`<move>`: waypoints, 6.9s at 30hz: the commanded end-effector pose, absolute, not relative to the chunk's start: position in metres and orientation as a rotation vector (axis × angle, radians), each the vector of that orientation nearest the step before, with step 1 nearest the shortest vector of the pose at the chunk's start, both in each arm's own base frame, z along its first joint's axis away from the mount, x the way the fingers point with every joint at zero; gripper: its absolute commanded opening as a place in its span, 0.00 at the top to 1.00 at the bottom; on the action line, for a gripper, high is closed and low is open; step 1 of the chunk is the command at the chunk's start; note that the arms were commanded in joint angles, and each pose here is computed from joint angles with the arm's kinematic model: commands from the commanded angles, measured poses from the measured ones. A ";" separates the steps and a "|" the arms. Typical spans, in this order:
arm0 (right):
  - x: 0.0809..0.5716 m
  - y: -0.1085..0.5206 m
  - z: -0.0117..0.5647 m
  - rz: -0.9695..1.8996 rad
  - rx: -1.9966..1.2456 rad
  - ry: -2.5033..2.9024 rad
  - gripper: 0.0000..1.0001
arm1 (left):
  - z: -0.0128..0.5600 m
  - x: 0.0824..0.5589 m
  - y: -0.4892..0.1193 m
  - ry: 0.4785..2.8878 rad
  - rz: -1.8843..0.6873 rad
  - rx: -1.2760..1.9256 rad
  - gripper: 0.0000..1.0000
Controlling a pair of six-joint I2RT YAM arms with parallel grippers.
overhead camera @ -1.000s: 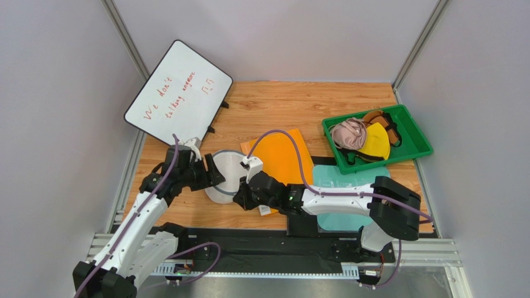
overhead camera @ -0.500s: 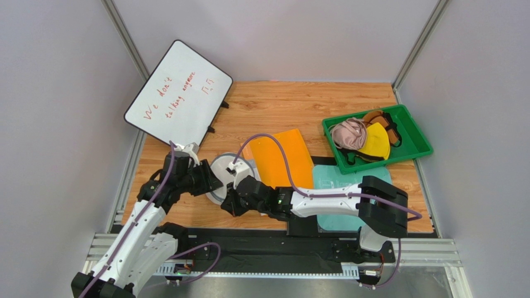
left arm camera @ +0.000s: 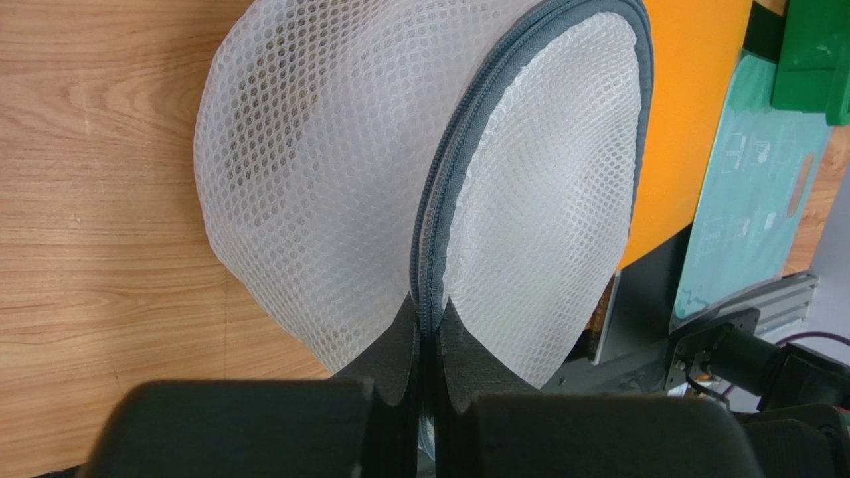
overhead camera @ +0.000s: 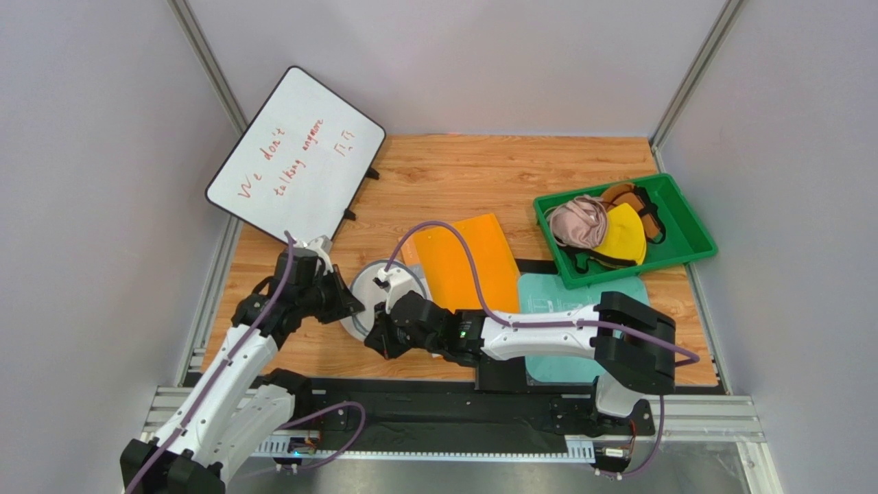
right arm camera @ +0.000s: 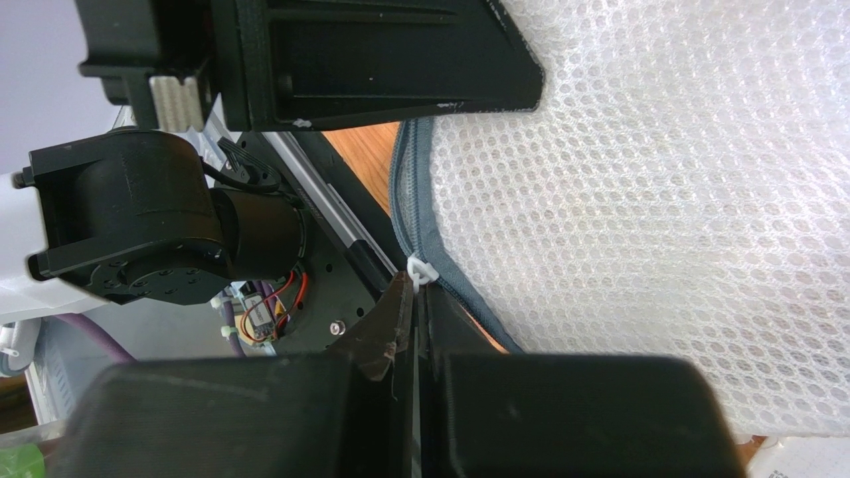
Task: Unzip the laundry bag and remove the bra
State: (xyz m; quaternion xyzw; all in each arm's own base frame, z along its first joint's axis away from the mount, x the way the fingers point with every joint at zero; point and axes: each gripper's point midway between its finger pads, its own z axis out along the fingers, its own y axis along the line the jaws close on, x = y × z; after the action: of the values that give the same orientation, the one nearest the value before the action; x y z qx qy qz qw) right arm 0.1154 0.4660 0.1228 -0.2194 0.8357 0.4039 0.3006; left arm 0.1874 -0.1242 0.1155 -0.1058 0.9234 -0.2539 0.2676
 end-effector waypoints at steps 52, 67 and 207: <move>0.129 0.467 0.147 1.075 -0.551 2.155 1.00 | 0.124 0.190 -0.117 2.476 -0.623 -0.235 0.98; 0.127 0.415 0.104 0.944 -0.498 2.251 1.00 | 0.128 0.198 -0.110 2.450 -0.567 -0.279 1.00; 0.207 0.307 0.233 0.531 -0.349 1.927 1.00 | 0.138 0.210 -0.133 2.343 -0.829 -0.274 0.99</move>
State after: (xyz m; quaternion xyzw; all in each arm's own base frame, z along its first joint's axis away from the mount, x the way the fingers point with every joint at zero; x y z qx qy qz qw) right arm 0.1910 0.3364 0.2190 -0.2276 0.8011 0.2446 0.4965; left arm 0.2020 -0.1293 0.1231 -0.1098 0.8980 -0.3012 0.3014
